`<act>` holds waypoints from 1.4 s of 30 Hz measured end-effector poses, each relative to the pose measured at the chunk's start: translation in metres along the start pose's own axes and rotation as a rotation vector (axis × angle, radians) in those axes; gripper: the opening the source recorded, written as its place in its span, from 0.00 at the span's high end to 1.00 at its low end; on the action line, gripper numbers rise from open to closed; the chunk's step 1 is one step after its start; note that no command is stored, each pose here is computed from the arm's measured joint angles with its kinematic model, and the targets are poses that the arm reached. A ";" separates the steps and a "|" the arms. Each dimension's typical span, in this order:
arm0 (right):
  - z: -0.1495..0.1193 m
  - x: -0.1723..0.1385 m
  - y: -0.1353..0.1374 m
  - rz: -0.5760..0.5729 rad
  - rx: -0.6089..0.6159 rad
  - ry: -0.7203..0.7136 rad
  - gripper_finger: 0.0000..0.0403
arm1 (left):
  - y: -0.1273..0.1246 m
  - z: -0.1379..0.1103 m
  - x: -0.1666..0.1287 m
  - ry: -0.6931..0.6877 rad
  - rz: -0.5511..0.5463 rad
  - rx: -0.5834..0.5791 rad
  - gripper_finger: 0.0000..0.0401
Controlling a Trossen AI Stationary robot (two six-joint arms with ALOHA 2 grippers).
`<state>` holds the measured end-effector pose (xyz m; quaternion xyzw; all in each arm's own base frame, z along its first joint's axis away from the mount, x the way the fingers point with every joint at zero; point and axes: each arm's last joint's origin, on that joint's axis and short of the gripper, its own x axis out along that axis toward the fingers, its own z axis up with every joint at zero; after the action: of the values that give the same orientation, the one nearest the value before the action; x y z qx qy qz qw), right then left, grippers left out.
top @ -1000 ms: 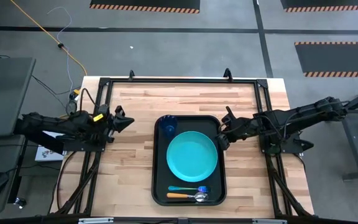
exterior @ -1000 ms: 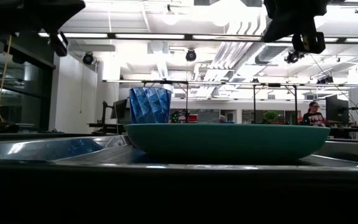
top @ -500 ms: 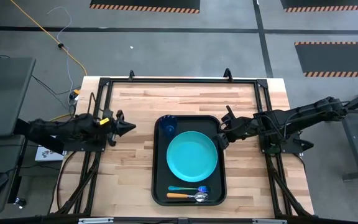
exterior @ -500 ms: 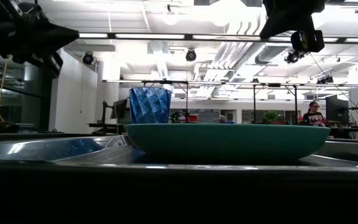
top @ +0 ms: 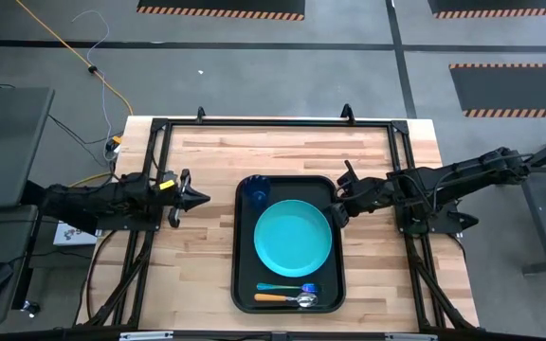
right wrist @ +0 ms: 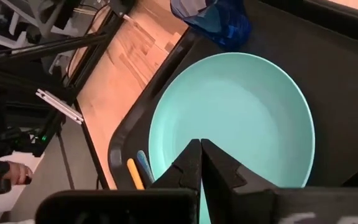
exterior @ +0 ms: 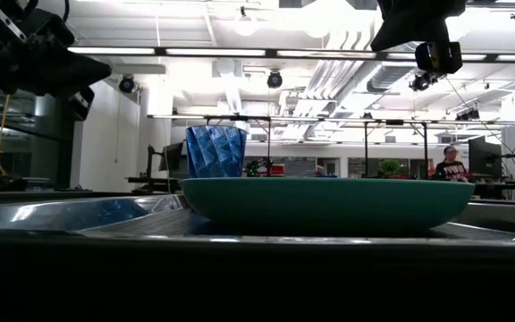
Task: Pick and place plate/cup/fork/spoon on tray
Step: Return to Home Position
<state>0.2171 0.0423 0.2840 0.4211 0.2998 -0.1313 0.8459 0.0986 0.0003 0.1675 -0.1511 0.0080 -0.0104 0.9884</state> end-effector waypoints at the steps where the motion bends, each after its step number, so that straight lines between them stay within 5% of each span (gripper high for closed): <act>1: 0.000 0.000 0.000 -0.001 -0.008 0.000 1.00 | 0.000 0.000 0.000 0.001 0.005 -0.004 1.00; 11: -0.005 -0.035 -0.020 0.001 -0.150 -0.042 1.00 | 0.000 0.000 0.000 -0.003 0.015 -0.007 1.00; 21: -0.048 -0.054 -0.102 0.398 -0.159 -0.307 1.00 | 0.001 0.000 0.000 -0.003 0.017 -0.008 1.00; 29: -0.052 -0.055 -0.130 0.521 -0.293 -0.500 1.00 | 0.001 0.000 0.000 -0.003 0.017 -0.008 1.00; 42: -0.052 -0.053 -0.142 0.474 -0.537 -0.604 1.00 | 0.001 0.000 0.000 -0.003 0.017 -0.008 0.99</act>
<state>0.0876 -0.0048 0.2025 0.1873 -0.0408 0.0313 0.9810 0.0986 0.0007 0.1673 -0.1550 0.0077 -0.0015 0.9879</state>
